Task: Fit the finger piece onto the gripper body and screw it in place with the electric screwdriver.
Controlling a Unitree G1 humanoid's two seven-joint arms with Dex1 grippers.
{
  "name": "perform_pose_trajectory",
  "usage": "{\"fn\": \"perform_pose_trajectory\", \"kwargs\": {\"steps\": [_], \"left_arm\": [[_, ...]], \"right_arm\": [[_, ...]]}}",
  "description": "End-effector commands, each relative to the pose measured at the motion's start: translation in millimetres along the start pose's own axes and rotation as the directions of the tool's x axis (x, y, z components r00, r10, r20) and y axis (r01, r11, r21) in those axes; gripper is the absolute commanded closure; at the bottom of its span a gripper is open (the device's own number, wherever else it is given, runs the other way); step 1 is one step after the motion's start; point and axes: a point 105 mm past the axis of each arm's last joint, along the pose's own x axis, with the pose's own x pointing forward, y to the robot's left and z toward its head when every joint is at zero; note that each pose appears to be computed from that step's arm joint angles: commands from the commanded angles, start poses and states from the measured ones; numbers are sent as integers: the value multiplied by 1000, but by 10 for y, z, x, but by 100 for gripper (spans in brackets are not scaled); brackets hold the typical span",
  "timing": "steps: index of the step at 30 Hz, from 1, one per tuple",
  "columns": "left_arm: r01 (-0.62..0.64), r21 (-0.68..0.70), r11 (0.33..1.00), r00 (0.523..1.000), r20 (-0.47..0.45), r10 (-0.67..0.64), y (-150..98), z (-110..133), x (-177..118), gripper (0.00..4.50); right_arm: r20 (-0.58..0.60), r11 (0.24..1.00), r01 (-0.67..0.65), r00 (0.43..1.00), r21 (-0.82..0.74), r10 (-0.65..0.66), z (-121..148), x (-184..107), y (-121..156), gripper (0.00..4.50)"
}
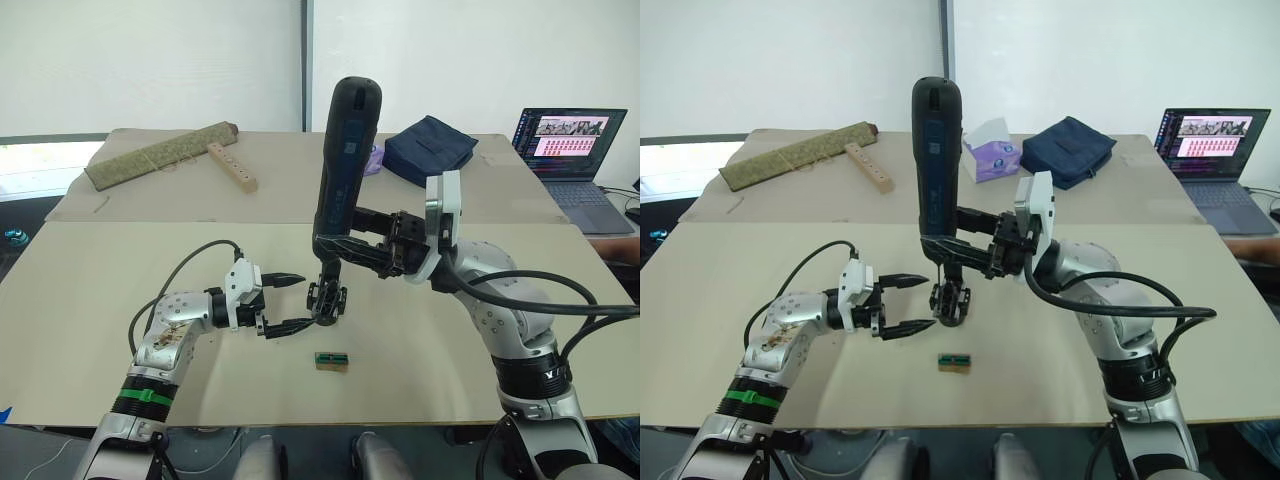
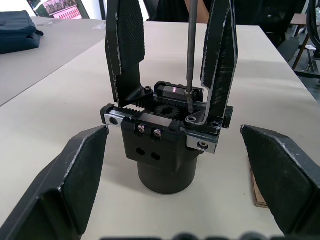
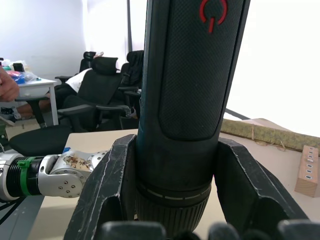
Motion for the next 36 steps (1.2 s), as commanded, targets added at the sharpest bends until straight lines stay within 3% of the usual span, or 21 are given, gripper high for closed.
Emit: {"fn": "perform_pose_trajectory", "kwargs": {"steps": [1,36], "left_arm": [[5,32,999,1000,3,-5,-9,70,-2,0],[12,22,1000,1000,-2,-12,-44,58,11,0]], "right_arm": [[29,1000,-15,999,-19,15,90,4,31,268],[35,999,7,999,-46,-5,118,21,-11,268]]}}
